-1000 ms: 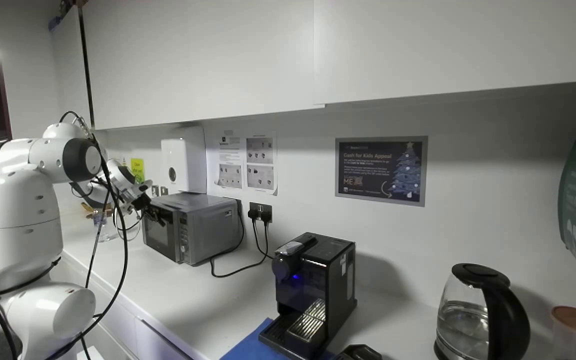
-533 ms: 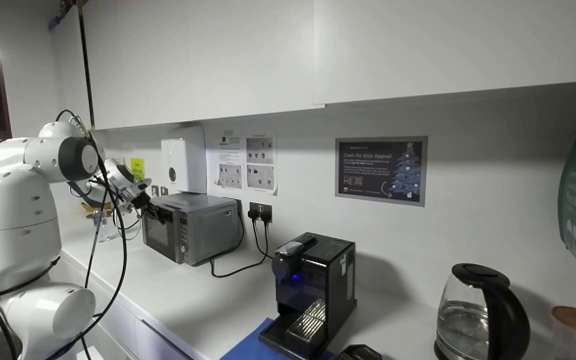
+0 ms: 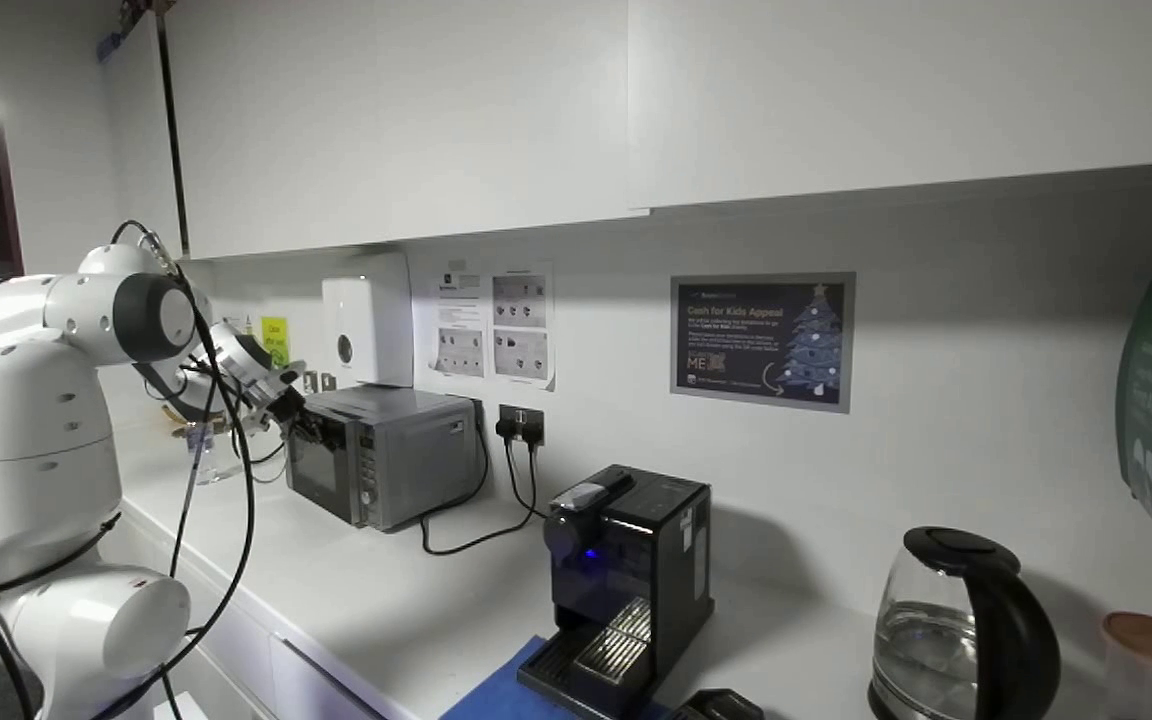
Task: Close the microwave door then press a button on the microwave.
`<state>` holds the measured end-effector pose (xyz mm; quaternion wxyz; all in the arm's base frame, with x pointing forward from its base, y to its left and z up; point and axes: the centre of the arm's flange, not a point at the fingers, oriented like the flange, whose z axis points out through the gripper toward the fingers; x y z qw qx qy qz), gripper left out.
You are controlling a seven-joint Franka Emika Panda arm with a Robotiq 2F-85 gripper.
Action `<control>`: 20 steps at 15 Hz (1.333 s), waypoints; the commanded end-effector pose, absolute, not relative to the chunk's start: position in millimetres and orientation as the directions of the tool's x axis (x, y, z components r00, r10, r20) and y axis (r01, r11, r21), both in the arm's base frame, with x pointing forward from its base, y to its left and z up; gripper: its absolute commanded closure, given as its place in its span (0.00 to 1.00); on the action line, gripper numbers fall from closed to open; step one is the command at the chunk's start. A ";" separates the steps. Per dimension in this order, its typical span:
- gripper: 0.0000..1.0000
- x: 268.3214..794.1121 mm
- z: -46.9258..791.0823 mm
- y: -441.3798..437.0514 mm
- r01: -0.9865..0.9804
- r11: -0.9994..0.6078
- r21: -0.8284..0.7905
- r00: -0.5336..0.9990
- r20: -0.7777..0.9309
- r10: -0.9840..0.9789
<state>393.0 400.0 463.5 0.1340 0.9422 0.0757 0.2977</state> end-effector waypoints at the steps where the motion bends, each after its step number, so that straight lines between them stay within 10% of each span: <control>1: 1.00 394.1 461.0 382.5 0.093 -0.945 0.313 0.760 0.591 0.270; 20: 1.00 411.7 466.9 360.0 0.102 -0.918 0.383 0.673 0.653 0.348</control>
